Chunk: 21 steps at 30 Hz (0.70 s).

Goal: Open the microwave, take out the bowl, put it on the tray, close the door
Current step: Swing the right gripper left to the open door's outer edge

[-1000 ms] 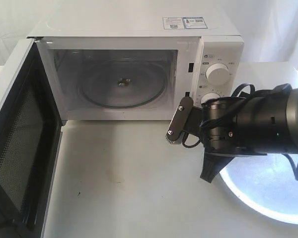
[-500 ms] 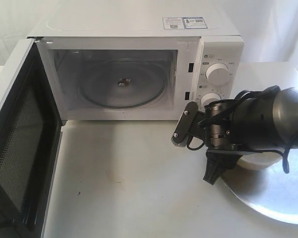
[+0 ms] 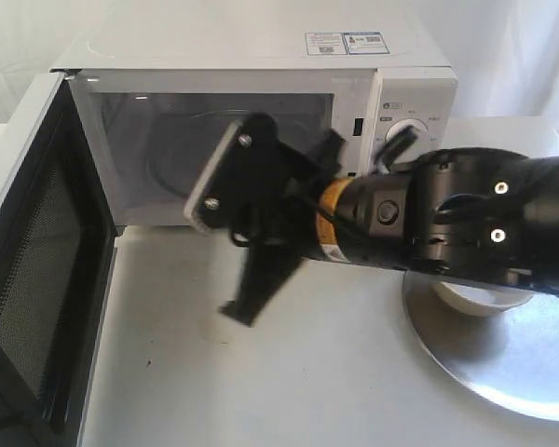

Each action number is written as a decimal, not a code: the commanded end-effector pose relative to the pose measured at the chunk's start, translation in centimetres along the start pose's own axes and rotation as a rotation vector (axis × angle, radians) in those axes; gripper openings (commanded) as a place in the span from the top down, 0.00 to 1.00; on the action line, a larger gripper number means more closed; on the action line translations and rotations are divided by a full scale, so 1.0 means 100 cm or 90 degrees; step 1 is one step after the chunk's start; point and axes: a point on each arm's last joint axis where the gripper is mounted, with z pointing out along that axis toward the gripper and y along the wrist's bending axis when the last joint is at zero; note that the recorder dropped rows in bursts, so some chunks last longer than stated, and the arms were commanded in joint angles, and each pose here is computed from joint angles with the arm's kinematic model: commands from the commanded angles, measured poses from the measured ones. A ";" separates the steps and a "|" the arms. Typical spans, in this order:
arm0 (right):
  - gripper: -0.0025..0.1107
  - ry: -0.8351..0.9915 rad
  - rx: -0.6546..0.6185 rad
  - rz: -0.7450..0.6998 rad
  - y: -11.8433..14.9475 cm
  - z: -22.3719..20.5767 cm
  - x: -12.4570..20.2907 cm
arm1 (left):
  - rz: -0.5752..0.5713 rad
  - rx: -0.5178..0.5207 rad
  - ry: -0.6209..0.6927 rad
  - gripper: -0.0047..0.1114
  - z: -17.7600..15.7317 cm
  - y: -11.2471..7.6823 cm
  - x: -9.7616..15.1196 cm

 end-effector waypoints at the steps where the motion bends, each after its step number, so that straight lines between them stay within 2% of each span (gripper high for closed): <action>1: 0.98 -0.489 -0.081 -0.130 0.019 -0.028 -0.082 | -0.005 0.005 -0.003 0.96 0.000 0.000 -0.001; 3: 0.98 -0.552 -0.035 -0.081 0.016 -0.028 -0.105 | -0.005 0.005 -0.003 0.96 0.000 0.000 -0.001; 5: 0.98 -0.537 -0.001 -0.071 0.018 -0.019 -0.120 | -0.005 0.005 -0.003 0.96 0.000 0.000 -0.001; 8: 0.98 -0.503 0.005 -0.152 0.035 0.005 -0.138 | -0.005 0.005 -0.003 0.96 0.000 0.000 -0.001; 13: 0.98 -0.531 0.002 -0.236 0.064 0.041 -0.169 | -0.005 0.005 -0.003 0.96 0.000 0.000 -0.001; 15: 0.98 -0.506 0.024 -0.306 0.070 0.058 -0.178 | -0.005 0.005 -0.003 0.96 0.000 0.000 -0.001; 21: 0.98 -0.419 0.073 -0.511 0.079 0.098 -0.176 | -0.005 0.005 -0.003 0.96 0.000 0.000 -0.001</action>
